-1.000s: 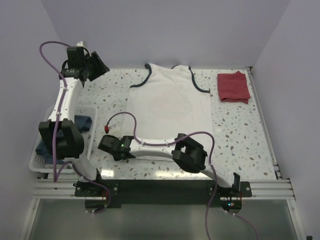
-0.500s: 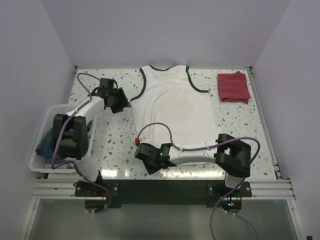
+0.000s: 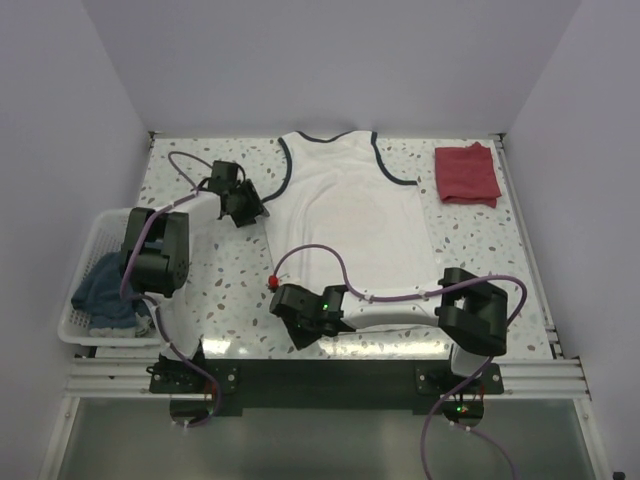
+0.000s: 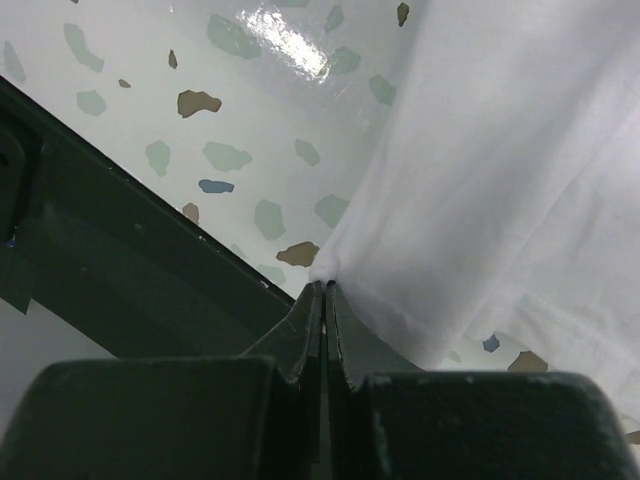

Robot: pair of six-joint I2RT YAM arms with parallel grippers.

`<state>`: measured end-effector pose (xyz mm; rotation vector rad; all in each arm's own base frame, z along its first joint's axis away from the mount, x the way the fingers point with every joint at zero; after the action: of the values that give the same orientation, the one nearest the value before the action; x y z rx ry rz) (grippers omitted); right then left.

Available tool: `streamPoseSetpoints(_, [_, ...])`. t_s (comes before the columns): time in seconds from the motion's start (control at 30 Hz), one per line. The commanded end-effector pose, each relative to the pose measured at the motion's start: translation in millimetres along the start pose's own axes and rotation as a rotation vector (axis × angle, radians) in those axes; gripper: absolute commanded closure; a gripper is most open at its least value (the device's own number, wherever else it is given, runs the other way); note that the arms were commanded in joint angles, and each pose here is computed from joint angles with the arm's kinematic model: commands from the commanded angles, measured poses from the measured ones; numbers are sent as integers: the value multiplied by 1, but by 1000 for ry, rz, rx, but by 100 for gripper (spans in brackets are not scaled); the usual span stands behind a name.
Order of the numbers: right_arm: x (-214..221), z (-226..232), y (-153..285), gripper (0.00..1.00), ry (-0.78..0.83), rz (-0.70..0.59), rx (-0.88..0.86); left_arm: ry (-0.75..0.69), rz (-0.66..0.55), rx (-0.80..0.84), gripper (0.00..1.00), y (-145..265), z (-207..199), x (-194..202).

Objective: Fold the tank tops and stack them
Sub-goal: Flatten the tank top out, then fold the tank top

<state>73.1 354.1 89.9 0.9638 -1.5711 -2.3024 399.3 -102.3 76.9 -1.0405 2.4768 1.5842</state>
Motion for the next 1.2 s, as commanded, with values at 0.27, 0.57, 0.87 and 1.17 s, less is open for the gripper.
streamPoseSetpoints(0.27, [-26, 21, 37, 100, 6, -70, -84, -11, -116, -22, 59, -24, -15, -32])
streamPoseSetpoints(0.57, [-38, 42, 38, 100, -19, -63, -161, -41, -166, 11, 84, -31, -24, -45])
streamPoseSetpoints(0.87, [-52, 77, 15, 100, -33, -23, -286, -26, -319, -131, 100, 1, -10, -80])
streamPoseSetpoints(1.17, [-67, 119, -3, 100, -8, -3, -382, 54, -381, -292, 100, 29, 35, -111])
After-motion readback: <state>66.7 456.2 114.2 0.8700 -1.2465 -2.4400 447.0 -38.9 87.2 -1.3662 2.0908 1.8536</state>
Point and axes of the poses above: each gripper's point midway between its finger pads, its own y axis back along the fingers, its own z axis along the line the jaws close on, x = y × z, the point moved 6 cm from there along y, back along the fingers, and after that the axes turned 3 degrees about y, right-handed, at the moved point
